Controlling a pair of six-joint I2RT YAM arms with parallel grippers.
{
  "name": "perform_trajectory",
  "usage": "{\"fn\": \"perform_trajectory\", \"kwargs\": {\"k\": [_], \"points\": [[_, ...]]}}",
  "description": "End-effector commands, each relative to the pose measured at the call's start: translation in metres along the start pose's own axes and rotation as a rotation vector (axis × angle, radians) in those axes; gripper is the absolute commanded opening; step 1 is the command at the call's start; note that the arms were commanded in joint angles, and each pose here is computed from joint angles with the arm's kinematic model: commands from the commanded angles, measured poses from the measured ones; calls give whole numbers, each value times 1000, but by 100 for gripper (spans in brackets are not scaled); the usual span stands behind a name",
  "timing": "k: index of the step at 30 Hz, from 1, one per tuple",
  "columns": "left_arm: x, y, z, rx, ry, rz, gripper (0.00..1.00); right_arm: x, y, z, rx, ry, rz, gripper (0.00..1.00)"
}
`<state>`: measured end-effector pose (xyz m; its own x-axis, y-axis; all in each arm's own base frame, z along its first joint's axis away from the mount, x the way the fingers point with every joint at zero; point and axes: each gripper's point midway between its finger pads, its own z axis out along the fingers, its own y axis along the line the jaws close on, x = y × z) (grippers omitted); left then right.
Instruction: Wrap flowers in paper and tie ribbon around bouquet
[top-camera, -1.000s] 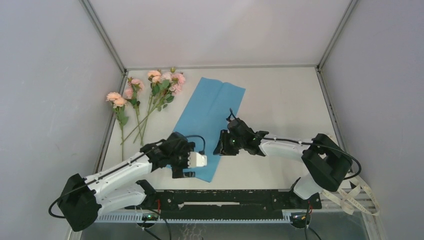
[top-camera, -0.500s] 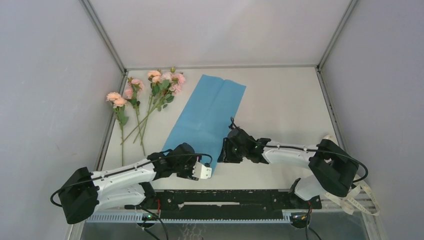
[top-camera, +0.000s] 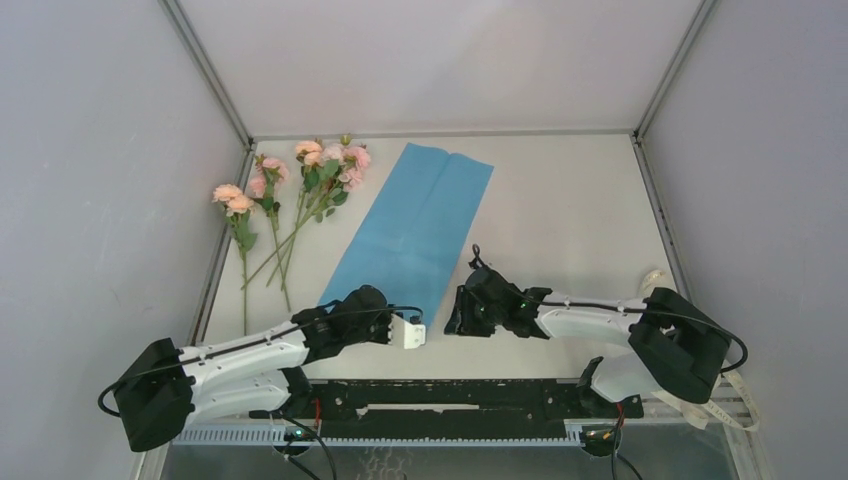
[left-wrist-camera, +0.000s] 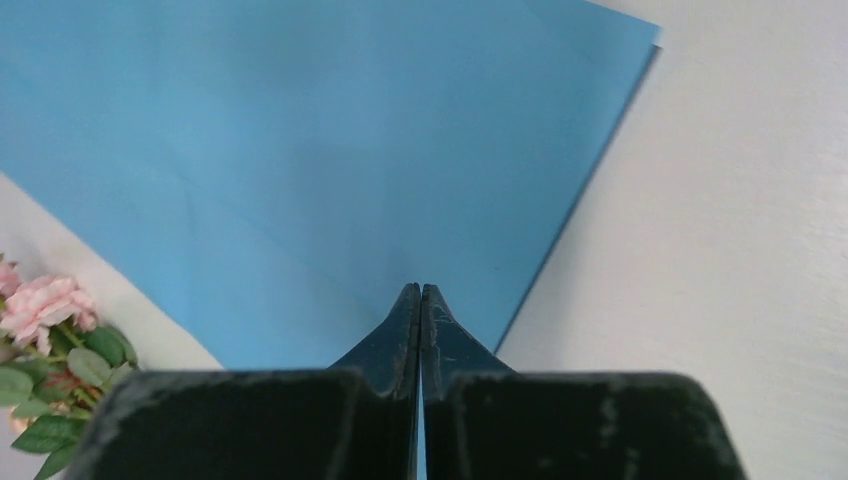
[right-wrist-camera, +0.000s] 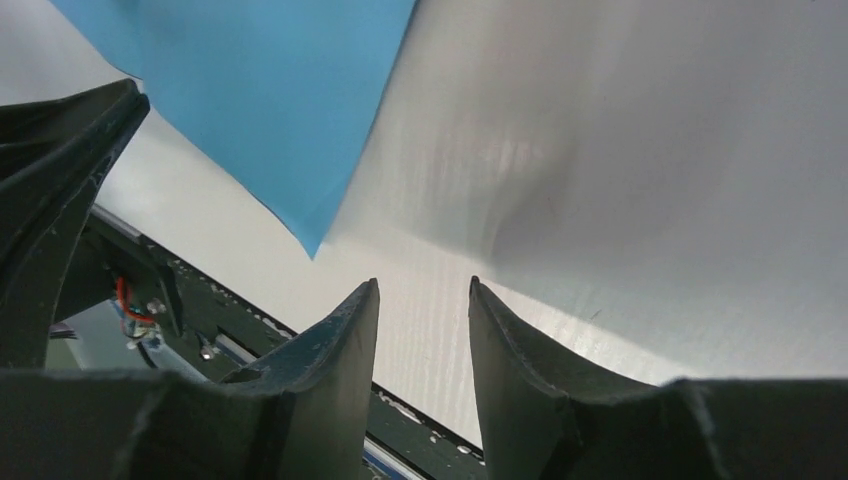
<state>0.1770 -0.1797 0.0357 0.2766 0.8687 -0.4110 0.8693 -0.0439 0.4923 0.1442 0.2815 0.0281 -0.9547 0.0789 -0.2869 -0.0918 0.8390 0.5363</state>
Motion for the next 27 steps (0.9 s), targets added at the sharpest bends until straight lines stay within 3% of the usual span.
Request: {"fn": "perform_trajectory", "kwargs": {"k": [1, 5, 11, 21, 23, 27], "points": [[-12, 32, -3, -161, -40, -64, 0, -12, 28, -9, -126, -64, 44, 48], [-11, 37, -7, -163, -21, -119, 0, -18, 47, -7, -206, -95, 80, 53], [3, 62, -30, -134, -36, -414, 0, -25, 43, 14, -181, -102, 201, 57], [47, 49, -21, -150, 82, -473, 4, -18, 59, 53, -252, -23, 278, 53], [44, 47, -21, -135, 67, -473, 4, -21, 65, 54, -278, -22, 286, 44], [34, 39, -24, -79, 14, -445, 10, -37, 74, 49, -291, -76, 267, 7]]}}
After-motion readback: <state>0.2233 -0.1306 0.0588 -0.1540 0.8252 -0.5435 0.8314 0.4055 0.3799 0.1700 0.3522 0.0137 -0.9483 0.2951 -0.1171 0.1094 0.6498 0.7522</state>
